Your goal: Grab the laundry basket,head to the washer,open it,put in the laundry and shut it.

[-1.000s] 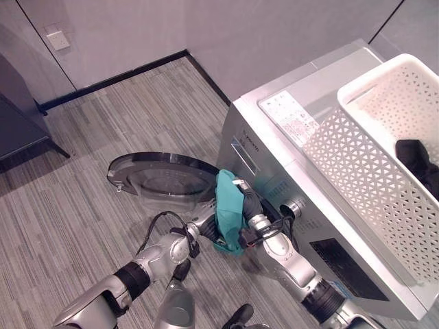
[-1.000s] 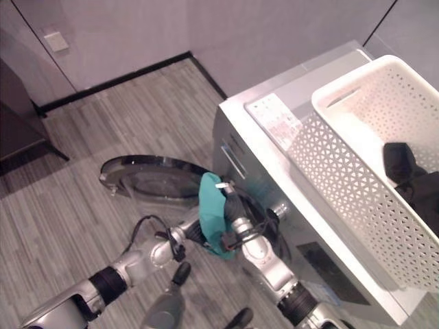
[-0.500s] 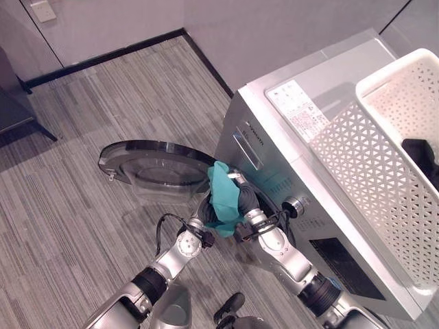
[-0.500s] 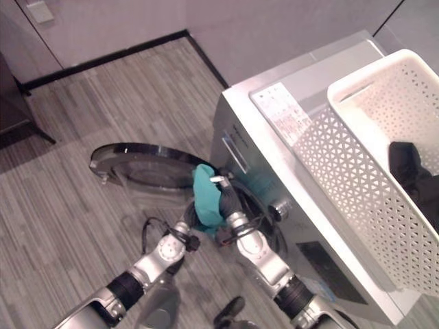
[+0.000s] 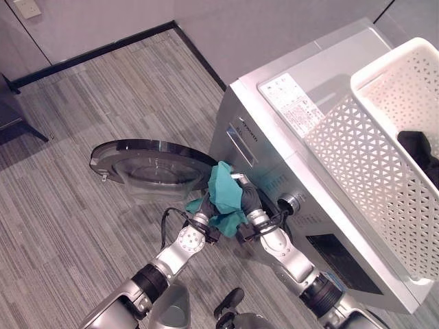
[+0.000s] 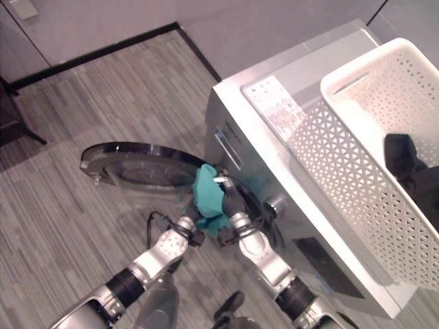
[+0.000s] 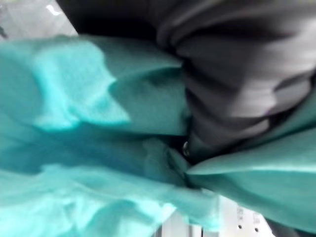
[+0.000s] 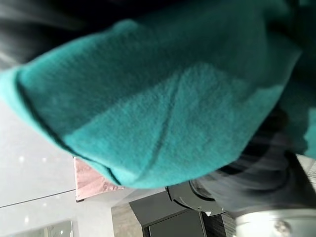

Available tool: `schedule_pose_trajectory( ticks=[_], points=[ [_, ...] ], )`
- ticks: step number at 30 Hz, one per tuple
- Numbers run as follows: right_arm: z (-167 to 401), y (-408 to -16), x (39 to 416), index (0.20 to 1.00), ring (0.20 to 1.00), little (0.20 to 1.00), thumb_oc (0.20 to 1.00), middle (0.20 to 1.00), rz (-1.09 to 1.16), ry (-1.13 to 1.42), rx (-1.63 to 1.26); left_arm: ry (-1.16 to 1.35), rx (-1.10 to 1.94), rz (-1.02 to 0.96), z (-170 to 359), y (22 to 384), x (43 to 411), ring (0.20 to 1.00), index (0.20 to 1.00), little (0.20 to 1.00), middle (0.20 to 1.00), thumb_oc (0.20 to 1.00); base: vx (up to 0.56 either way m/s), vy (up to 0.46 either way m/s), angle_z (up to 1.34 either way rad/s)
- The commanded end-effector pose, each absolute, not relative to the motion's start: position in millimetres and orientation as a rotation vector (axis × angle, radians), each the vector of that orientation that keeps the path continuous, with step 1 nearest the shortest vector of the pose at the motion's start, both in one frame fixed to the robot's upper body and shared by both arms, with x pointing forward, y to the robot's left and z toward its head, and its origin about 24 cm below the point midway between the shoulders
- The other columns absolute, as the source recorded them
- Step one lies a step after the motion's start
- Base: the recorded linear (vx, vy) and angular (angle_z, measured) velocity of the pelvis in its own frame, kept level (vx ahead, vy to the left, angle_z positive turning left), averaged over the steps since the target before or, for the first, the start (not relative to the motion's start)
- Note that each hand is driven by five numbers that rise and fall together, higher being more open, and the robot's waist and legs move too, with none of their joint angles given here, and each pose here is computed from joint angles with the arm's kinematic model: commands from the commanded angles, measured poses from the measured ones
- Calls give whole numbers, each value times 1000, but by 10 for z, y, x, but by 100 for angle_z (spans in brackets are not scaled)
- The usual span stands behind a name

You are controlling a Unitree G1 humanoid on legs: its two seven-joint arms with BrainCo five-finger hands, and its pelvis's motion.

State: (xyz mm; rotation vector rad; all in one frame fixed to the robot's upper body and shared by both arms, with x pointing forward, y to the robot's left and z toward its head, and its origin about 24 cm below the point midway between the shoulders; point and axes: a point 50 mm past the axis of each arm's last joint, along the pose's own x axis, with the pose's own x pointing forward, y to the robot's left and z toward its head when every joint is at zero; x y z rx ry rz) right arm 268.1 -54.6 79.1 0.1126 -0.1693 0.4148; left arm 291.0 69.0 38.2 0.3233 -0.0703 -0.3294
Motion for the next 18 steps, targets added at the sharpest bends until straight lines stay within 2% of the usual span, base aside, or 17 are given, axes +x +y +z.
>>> schedule_pose_trajectory(
  ticks=[1,9,10,11,12,13,14,16,17,18],
  points=[
    [938,-520,2582,1000,1000,1000,1000,1000,447,-249,173,-237,206,-358,790,505,2990,200,200,200,200,200,-22,-11,-18],
    [833,-624,2500,1000,1000,1000,1000,1000,511,-264,-21,-168,89,-353,681,599,2936,200,200,200,200,200,-3,-3,-2],
    [785,-639,2493,1000,1000,1000,1000,1000,521,-247,-69,80,-207,-385,314,505,2776,200,200,200,200,200,0,0,0],
    [782,-643,2490,1000,1000,1000,1000,1000,520,-246,-70,82,-211,-388,311,505,2778,200,200,200,200,200,0,0,0],
    [739,-620,2453,1000,1000,1000,1000,1000,556,-252,-181,194,-239,-435,92,408,2662,200,200,200,200,200,0,0,0],
    [738,-620,2451,1000,1000,1000,1000,1000,555,-251,-183,194,-240,-435,91,406,2663,200,200,200,200,200,0,0,0],
    [646,-646,2362,1000,1000,1000,1000,1000,591,-263,-262,49,-28,-386,266,540,2853,200,200,200,200,200,0,0,0],
    [602,-697,2350,1000,1000,1000,1000,1000,574,-249,-277,51,-9,-334,235,641,2882,200,200,200,200,200,2,8,-8],
    [571,-810,2262,1000,1000,1000,1000,1000,578,-258,-342,46,60,-245,194,871,2923,200,200,200,200,200,-1,16,-12],
    [549,-864,2215,1000,1000,1000,1000,1000,583,-258,-385,47,63,-225,185,933,2924,200,200,200,200,200,-6,22,-15]
  ],
)
